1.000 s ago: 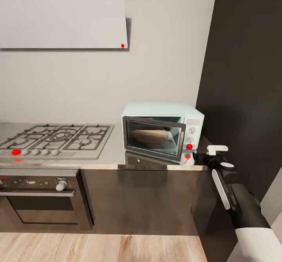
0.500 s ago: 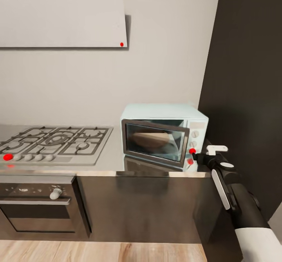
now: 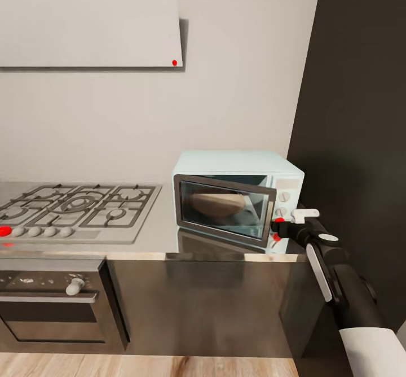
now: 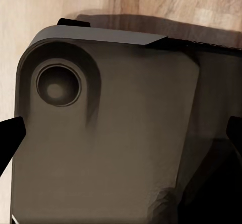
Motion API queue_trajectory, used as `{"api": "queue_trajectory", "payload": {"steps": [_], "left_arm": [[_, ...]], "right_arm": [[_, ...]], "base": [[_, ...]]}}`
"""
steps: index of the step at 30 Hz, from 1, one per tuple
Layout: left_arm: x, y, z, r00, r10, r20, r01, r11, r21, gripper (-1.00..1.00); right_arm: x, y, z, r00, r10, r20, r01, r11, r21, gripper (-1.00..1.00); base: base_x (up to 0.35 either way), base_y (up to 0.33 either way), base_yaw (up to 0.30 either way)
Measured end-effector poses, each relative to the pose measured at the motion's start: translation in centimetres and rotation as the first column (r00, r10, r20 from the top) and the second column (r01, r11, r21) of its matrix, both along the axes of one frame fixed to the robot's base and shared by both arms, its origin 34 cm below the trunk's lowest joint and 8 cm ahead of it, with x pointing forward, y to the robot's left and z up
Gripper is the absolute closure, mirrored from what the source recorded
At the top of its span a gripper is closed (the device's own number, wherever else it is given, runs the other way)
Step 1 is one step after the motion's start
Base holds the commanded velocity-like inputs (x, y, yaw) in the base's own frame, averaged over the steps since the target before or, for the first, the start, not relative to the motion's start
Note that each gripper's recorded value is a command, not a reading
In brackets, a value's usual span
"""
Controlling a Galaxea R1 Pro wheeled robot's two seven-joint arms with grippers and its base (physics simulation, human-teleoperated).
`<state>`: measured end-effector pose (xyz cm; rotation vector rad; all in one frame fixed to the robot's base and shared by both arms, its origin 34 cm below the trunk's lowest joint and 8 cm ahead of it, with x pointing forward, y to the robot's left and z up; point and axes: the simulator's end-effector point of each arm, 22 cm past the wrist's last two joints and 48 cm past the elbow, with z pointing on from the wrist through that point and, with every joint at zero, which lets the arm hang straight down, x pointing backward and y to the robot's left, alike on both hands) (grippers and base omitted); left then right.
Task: In the kitchen, take the popcorn bag from the countertop, put it into the microwave, and heat it until the popcorn is cooked so the cooked popcorn ends up inside the bag.
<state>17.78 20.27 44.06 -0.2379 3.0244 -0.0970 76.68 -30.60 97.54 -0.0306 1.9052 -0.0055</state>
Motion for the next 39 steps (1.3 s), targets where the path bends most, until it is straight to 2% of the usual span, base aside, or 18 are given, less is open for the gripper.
{"api": "queue_trajectory", "payload": {"steps": [7, 14, 18, 21, 22, 23, 28, 32, 39], "left_arm": [[0.0, 0.0, 0.0, 1.000, 0.001, -0.001, -0.001, 1.000, 0.000, -1.00], [0.0, 0.0, 0.0, 1.000, 0.001, -0.001, -0.001, 1.000, 0.000, -1.00], [0.0, 0.0, 0.0, 1.000, 0.001, -0.001, -0.001, 1.000, 0.000, -1.00], [0.0, 0.0, 0.0, 1.000, 0.001, -0.001, -0.001, 1.000, -0.001, -1.00], [0.0, 0.0, 0.0, 1.000, 0.001, 0.000, -0.001, 1.000, -0.001, -1.00], [0.0, -0.1, 0.0, 1.000, 0.001, -0.001, -0.001, 1.000, -0.001, -1.00], [0.0, -0.1, 0.0, 1.000, 0.001, -0.001, -0.001, 1.000, -0.001, -1.00], [0.0, 0.0, 0.0, 1.000, 0.001, -0.001, -0.001, 1.000, -0.001, -1.00], [0.0, -0.1, 0.0, 1.000, -0.002, 0.000, 0.002, 1.000, -0.002, -1.00]], "right_arm": [[-0.1, 0.2, 0.0, 1.000, 0.025, 0.000, -0.025, 1.000, 0.011, -1.00], [-0.6, 0.9, -0.2, 0.994, 0.106, 0.001, -0.106, 0.992, 0.074, -1.00], [-0.9, 1.8, 0.2, 0.987, 0.161, 0.016, -0.161, 0.979, 0.123, -1.00], [-1.3, 3.7, 0.6, 0.971, 0.237, 0.028, -0.238, 0.959, 0.150, -1.00], [-1.8, 7.9, -0.1, 0.943, 0.333, 0.003, -0.331, 0.937, 0.114, -1.00], [-2.1, 9.7, -0.3, 0.928, 0.373, -0.004, -0.369, 0.921, 0.120, -1.00], [-2.9, 13.1, -0.9, 0.895, 0.445, -0.023, -0.441, 0.892, 0.102, -1.00], [-3.1, 13.7, -1.0, 0.889, 0.457, -0.028, -0.453, 0.886, 0.096, -1.00], [-3.1, 13.5, -1.1, 0.890, 0.456, -0.029, -0.452, 0.887, 0.093, -1.00]], "base": [[0.000, 0.000, 0.000], [0.000, 0.000, 0.000], [0.000, 0.000, 0.000], [0.000, 0.000, 0.000], [0.000, 0.000, 0.000], [0.000, 0.000, 0.000], [0.000, 0.000, 0.000], [0.000, 0.000, 0.000], [-0.031, 0.000, 0.000]]}}
